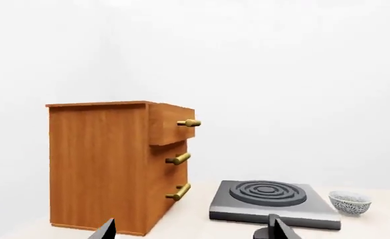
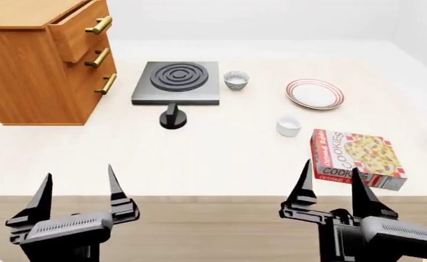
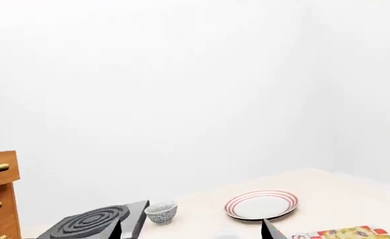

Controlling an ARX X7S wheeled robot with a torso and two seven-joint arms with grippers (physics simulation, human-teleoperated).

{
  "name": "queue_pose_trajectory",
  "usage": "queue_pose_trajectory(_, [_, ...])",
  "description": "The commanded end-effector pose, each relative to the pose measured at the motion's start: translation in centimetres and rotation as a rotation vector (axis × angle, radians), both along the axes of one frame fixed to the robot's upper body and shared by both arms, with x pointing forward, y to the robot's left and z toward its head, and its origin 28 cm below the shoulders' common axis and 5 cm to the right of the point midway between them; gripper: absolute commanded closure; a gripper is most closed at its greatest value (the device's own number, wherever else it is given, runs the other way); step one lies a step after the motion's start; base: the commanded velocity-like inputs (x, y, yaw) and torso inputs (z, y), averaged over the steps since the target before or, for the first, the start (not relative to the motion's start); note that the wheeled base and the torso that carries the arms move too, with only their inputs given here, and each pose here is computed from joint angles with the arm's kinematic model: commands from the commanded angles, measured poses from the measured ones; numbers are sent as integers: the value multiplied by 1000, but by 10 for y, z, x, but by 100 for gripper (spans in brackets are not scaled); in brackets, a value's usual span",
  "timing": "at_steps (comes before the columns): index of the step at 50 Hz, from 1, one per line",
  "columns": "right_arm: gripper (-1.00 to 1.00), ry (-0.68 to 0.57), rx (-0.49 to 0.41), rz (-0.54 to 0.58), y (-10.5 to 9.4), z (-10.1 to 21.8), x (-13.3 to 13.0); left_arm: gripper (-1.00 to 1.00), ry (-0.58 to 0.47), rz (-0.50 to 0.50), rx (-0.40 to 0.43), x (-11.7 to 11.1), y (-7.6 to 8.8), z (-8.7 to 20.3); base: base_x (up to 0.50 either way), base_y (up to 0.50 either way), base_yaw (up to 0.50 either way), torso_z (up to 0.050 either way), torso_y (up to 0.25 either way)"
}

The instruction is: Pick the akita bowl next to the cookies box and place it on the plate.

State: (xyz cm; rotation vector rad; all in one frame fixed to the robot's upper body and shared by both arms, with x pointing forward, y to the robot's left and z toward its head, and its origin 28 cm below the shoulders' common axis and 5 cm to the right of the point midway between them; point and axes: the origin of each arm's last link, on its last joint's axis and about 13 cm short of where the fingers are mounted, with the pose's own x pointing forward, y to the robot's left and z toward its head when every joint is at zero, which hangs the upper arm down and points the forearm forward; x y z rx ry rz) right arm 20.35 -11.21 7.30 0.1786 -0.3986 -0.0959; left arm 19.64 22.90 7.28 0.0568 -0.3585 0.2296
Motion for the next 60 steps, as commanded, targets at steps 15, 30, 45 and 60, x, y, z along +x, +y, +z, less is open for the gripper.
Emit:
queue_pose_trajectory(15, [-100,-200,131,-49,-14,26,-7,-100,-187,156,-12,-9,18,20,0,-500,0,0,0])
queue_pose_trajectory(30, [-100,-201,135,-35,-14,26,-8,-100,-190,159,-13,-10,17,21,0,-500,0,0,0])
queue_pose_trajectory(45, [-100,-205,129,-29,-14,27,-8,-100,-186,156,-11,-10,16,21,0,-500,0,0,0])
queue_pose_trajectory(60, [-100,-211,103,-7,-11,31,-11,-100,-184,154,-10,-10,16,20,0,-271,0,0,0])
